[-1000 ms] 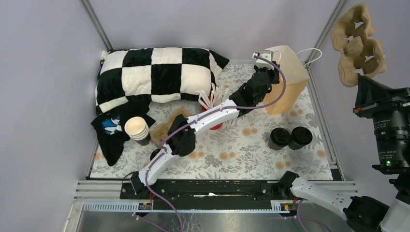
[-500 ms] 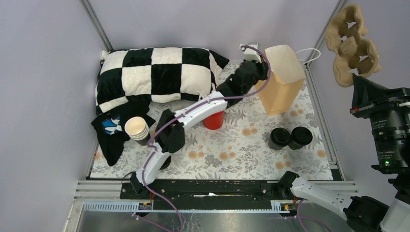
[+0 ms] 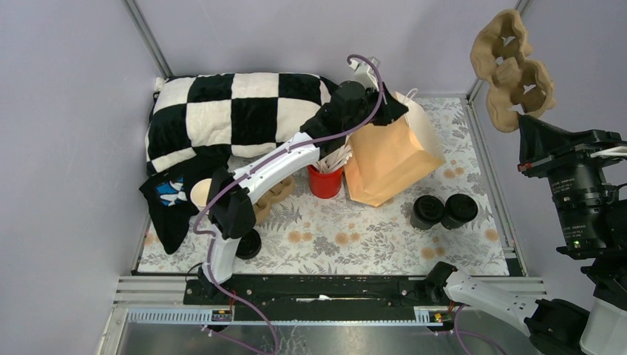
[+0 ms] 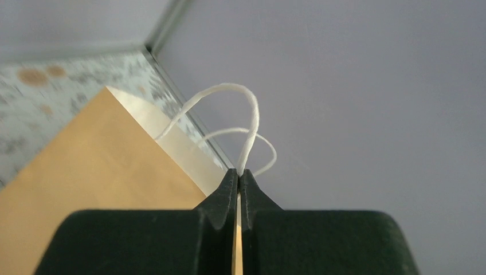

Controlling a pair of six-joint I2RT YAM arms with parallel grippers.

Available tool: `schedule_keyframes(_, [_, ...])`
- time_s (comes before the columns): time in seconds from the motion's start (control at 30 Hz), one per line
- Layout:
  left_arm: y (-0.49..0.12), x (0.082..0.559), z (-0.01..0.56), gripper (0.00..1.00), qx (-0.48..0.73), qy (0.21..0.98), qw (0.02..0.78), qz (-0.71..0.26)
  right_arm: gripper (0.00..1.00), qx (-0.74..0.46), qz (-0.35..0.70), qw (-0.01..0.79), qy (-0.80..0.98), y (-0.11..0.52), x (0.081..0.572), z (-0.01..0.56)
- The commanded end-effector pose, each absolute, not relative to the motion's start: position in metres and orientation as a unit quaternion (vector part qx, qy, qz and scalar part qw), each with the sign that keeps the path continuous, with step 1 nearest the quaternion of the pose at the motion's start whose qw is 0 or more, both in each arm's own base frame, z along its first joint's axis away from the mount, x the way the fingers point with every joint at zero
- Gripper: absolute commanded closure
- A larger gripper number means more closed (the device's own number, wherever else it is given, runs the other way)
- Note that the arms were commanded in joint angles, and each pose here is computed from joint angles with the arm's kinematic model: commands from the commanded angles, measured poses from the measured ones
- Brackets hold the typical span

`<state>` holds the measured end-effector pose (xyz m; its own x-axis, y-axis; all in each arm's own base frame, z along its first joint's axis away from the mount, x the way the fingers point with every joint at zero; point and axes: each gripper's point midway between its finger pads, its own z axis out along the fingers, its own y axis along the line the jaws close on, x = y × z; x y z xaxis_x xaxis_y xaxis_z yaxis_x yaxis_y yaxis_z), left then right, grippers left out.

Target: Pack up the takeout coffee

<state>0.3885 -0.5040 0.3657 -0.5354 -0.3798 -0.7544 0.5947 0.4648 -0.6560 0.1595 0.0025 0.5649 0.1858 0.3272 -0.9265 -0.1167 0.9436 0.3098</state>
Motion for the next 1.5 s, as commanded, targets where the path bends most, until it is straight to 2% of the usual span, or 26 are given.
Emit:
schedule_keyframes(0.0, [-0.490,0.345,0.406,1.00,0.091,0.685,0.425,-0.585,1.00,0.081,0.167,0.759,0.624,0.016,0.165,0.566])
schedule_keyframes(0.2, [-0.476,0.304,0.423,1.00,0.123,0.673,0.369,-0.629,1.00,0.052,0.165,0.741,0.649,0.032,0.171,0.552])
schedule_keyframes(0.47, [-0.428,0.258,0.410,1.00,0.105,0.685,0.294,-0.659,1.00,-0.025,0.142,0.724,0.674,0.060,0.185,0.540])
schedule_keyframes(0.67, [-0.373,0.242,0.381,1.00,0.092,0.728,0.266,-0.626,1.00,-0.117,0.195,0.687,0.690,0.107,0.183,0.527])
schedule_keyframes(0.83, [-0.330,0.239,0.346,1.00,0.078,0.778,0.244,-0.574,1.00,-0.206,0.225,0.583,0.753,0.146,0.173,0.488])
schedule_keyframes(0.9, [-0.317,0.239,0.335,1.00,0.083,0.800,0.235,-0.545,1.00,-0.206,0.224,0.555,0.774,0.153,0.176,0.480])
schedule_keyframes(1.07, [-0.287,0.247,0.316,0.98,0.084,0.852,0.243,-0.457,1.00,-0.171,0.269,0.546,0.775,0.154,0.164,0.495])
schedule_keyframes(1.1, [-0.281,0.250,0.313,0.94,0.077,0.862,0.246,-0.437,1.00,-0.163,0.276,0.544,0.775,0.152,0.160,0.496])
schedule_keyframes(1.13, [-0.276,0.253,0.311,0.81,0.071,0.869,0.254,-0.419,1.00,-0.155,0.284,0.540,0.777,0.150,0.155,0.497])
schedule_keyframes(1.17, [-0.272,0.253,0.311,0.76,0.068,0.874,0.254,-0.409,1.00,-0.149,0.293,0.535,0.778,0.148,0.150,0.496])
schedule_keyframes(1.27, [-0.260,0.260,0.325,0.49,0.051,0.878,0.285,-0.380,1.00,-0.143,0.327,0.511,0.782,0.145,0.130,0.496])
schedule_keyframes(1.4, [-0.238,0.263,0.345,0.28,0.011,0.889,0.313,-0.333,1.00,-0.148,0.375,0.444,0.800,0.155,0.104,0.491])
schedule_keyframes(1.47, [-0.230,0.253,0.342,0.24,-0.005,0.900,0.303,-0.313,1.00,-0.140,0.383,0.405,0.818,0.159,0.096,0.481])
